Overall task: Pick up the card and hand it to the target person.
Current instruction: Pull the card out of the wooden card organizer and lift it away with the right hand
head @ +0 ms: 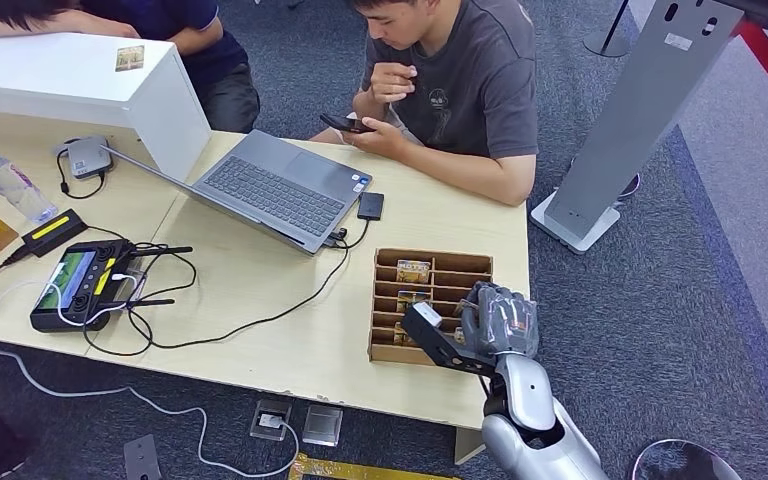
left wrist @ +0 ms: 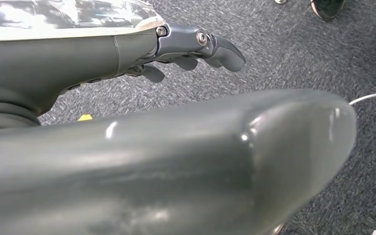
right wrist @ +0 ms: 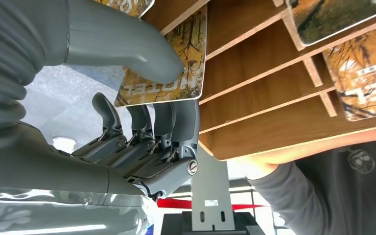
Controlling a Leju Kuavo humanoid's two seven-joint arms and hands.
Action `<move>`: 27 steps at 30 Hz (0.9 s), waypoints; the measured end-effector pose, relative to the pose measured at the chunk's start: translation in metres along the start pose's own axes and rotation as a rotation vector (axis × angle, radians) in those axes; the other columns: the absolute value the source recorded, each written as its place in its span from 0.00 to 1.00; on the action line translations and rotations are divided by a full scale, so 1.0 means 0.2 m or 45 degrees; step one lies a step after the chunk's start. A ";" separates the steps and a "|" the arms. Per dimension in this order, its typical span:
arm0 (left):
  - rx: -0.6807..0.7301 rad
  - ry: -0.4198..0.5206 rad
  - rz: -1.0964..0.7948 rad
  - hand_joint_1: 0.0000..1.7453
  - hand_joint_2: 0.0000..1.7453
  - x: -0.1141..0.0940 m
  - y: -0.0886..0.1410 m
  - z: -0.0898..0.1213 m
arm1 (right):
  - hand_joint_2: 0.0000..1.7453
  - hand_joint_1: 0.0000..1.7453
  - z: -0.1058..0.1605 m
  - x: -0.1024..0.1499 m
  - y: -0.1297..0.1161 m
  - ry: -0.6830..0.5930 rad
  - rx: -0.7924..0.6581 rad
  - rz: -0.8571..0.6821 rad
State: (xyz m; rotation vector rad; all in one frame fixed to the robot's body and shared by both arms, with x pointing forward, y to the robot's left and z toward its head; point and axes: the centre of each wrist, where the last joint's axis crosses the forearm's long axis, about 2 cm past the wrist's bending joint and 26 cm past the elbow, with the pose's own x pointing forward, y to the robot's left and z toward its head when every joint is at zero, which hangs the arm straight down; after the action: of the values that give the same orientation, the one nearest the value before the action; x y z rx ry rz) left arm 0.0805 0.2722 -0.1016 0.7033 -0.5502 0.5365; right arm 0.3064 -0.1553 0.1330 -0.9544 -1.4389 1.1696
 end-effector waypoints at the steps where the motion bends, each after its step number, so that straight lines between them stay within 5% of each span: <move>1: 0.000 -0.001 0.000 0.00 0.00 0.00 0.00 0.00 | 1.00 0.78 0.00 0.00 0.00 -0.004 -0.004 0.000; 11: -0.001 -0.005 -0.004 0.00 0.00 0.00 0.00 0.00 | 1.00 0.77 0.00 0.05 -0.04 -0.052 -0.017 -0.001; 27: -0.001 -0.011 -0.009 0.00 0.00 0.00 0.00 0.00 | 1.00 0.83 0.00 0.12 -0.27 -0.251 -0.043 -0.045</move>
State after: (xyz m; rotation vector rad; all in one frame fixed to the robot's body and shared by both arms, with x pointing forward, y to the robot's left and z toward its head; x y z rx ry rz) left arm 0.0805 0.2731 -0.1016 0.7067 -0.5557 0.5270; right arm 0.3023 -0.1443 0.1917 -0.8519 -1.6305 1.2442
